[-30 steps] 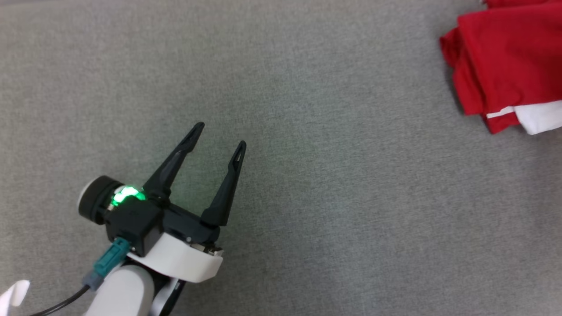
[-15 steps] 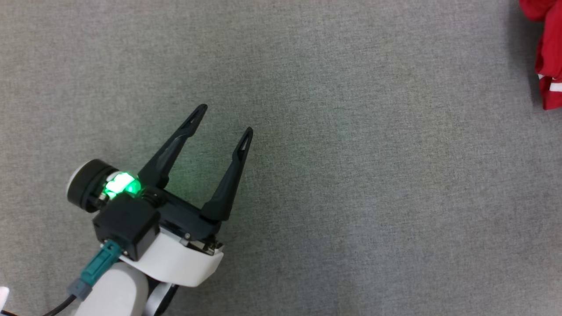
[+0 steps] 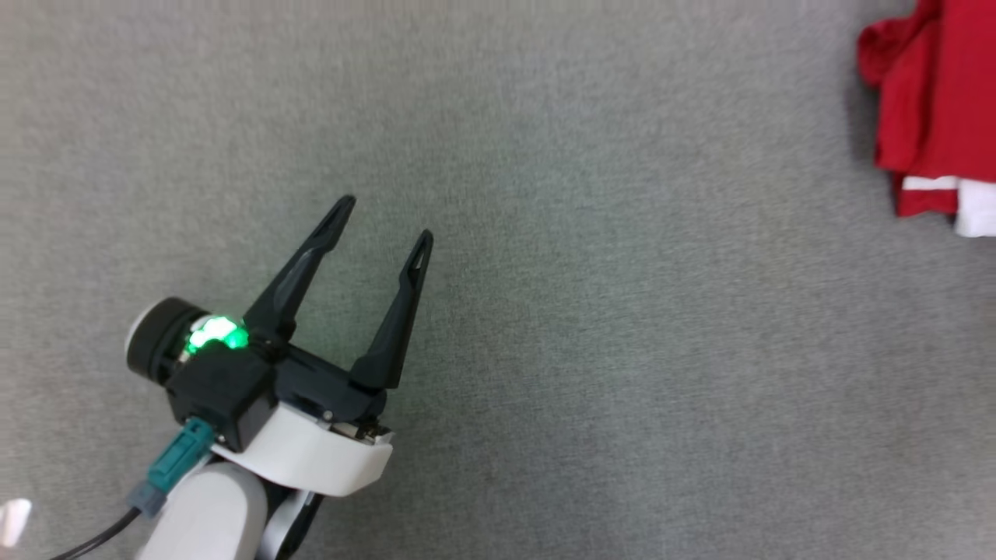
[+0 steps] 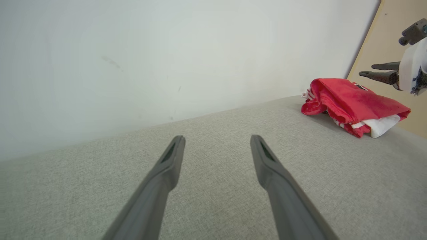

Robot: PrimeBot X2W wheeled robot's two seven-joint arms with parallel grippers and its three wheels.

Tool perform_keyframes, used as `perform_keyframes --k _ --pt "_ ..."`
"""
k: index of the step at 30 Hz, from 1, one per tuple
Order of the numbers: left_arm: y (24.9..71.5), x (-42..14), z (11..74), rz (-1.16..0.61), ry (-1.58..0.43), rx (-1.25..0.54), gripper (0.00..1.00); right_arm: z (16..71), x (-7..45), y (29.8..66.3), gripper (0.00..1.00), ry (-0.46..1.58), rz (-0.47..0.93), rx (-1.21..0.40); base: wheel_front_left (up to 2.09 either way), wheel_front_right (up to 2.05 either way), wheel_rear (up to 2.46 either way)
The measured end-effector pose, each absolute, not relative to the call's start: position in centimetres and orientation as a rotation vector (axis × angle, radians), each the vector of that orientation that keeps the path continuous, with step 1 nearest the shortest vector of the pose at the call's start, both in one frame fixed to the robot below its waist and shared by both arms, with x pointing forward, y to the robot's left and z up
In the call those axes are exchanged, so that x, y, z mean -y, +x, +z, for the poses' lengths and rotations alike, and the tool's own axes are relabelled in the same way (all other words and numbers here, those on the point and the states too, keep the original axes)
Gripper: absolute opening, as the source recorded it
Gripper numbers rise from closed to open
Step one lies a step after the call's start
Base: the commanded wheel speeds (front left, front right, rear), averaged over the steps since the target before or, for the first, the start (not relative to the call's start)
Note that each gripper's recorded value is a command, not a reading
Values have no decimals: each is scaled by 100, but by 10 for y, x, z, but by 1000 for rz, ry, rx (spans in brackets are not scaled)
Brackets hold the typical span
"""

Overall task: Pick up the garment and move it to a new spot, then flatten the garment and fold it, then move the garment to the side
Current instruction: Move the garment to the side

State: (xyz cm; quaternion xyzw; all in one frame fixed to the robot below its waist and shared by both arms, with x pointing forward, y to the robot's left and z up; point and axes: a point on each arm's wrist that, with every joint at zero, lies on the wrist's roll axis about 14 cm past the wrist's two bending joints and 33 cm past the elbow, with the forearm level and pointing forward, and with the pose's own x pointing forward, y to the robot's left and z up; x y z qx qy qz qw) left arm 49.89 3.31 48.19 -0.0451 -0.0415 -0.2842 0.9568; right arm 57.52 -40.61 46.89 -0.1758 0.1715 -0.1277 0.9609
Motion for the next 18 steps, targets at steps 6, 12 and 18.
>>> perform_keyframes --k 6,12,18 --pt "488 -38 502 -537 -110 123 100 524 385 576 100 -355 -220 -198 0 0 0" --pt "470 -55 523 -461 -125 152 100 574 335 567 100 -290 -115 -49 0 0 0" --pt "446 -71 541 -389 -138 173 100 620 292 540 100 -224 7 69 0 0 0"
